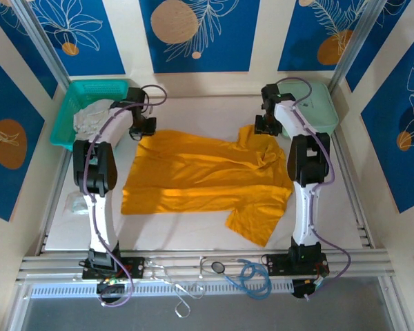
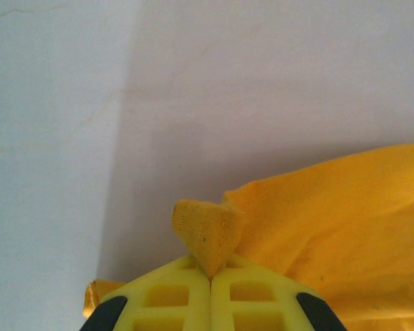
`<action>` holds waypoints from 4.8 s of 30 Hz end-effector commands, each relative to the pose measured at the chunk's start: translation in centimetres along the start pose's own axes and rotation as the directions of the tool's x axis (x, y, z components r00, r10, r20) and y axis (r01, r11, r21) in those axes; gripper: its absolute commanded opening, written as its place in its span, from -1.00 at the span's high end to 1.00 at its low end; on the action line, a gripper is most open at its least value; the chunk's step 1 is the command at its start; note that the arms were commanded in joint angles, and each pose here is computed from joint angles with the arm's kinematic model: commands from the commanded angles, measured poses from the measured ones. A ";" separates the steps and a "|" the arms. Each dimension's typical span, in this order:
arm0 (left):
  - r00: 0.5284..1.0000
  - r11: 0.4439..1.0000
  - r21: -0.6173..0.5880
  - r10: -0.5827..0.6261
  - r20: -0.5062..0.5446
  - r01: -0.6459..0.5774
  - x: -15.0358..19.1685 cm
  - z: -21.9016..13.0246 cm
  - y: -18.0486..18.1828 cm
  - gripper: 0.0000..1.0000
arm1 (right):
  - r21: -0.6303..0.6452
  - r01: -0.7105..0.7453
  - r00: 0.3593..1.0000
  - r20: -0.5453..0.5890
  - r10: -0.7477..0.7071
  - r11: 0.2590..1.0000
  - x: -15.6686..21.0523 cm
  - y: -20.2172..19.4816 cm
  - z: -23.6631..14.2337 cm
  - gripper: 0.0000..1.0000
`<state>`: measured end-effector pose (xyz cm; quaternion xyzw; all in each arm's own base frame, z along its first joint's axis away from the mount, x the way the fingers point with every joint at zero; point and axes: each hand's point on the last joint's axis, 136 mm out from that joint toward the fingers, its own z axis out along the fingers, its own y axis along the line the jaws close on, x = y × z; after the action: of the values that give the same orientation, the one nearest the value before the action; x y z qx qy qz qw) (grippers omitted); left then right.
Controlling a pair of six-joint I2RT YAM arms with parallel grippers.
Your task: Fold and stack the t-shirts
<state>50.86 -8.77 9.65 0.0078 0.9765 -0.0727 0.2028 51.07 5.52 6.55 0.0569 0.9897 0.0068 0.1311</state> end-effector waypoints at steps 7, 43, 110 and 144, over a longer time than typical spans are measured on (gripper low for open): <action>0.999 0.997 0.063 -0.050 0.010 0.049 1.3 -0.6 -0.8 1.00 | 0.056 0.030 0.988 -0.155 -0.021 0.998 1.6 -1.4 4.3 0.04; 0.997 0.997 0.059 -0.055 0.063 0.051 5.0 -5.2 -1.2 1.00 | -0.058 0.074 0.997 -0.012 -0.074 0.996 -2.2 2.1 0.5 0.00; 0.679 0.993 0.099 -0.111 0.726 0.057 14.5 -49.6 -0.5 0.88 | -0.211 0.232 0.452 0.888 0.087 0.950 19.1 -4.0 -56.0 1.00; 0.496 0.932 -0.287 0.145 0.856 0.222 11.1 -53.9 5.4 0.87 | -0.274 0.197 0.498 0.855 0.144 0.941 11.2 -2.3 -53.6 1.00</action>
<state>15.82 2.99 55.10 -0.0727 0.7312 0.0443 0.6769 19.72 5.67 59.05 -0.0169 0.7313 0.1941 0.6537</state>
